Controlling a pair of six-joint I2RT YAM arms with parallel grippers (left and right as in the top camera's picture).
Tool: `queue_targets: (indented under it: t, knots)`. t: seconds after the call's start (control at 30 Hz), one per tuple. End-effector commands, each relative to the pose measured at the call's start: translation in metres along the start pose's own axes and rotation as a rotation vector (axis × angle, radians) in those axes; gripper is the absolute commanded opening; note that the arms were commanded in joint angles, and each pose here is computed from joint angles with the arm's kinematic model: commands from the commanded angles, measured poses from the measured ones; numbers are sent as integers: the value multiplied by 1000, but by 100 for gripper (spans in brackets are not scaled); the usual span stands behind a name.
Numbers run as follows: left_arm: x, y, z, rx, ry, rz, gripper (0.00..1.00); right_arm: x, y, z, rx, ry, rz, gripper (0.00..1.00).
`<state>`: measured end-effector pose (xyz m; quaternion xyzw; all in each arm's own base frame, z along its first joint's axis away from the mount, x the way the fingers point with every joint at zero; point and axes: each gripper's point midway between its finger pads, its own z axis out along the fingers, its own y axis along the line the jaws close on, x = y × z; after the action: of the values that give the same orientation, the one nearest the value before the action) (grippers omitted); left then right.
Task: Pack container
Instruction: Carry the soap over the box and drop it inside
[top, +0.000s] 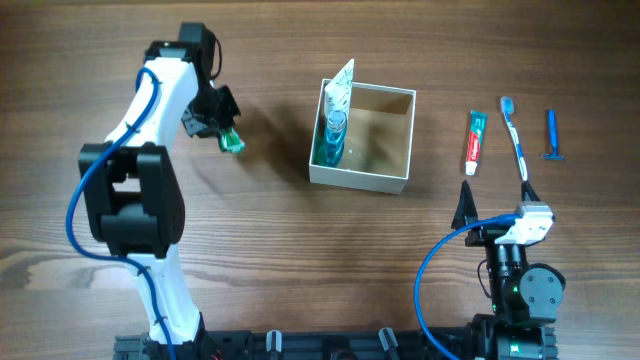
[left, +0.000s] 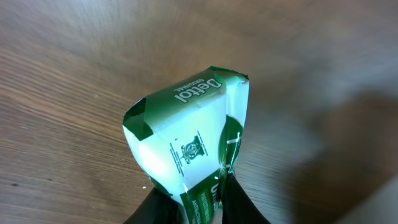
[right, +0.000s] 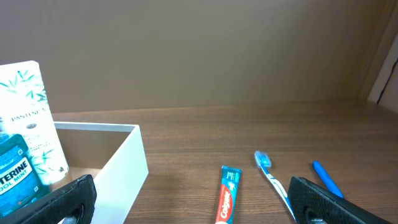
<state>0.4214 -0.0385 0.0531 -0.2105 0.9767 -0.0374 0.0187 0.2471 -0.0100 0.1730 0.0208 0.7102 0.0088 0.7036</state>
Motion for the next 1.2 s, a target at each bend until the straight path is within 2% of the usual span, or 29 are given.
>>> queue_targets:
  t: [0.0,0.13,0.3,0.47,0.83,0.97,1.17]
  knots:
    - [-16,-16,-61,88,-146,12,21,0,-1,0,11,-4,13,100]
    - [-16,-17,-77,107,-180,15,22,0,-1,0,11,-4,13,100]
    - [-15,-21,-87,128,-195,19,18,0,-1,0,11,-4,13,100]
    - [-18,-37,-114,235,-256,38,15,0,-1,0,11,-4,13,100]
    - [-21,-66,-233,460,-579,114,11,0,-1,0,11,-4,13,100]
    - [-7,-84,-281,551,-703,173,10,0,-1,0,11,-4,13,100]
    - [22,-121,-320,662,-786,274,10,0,-1,0,11,-4,13,100]
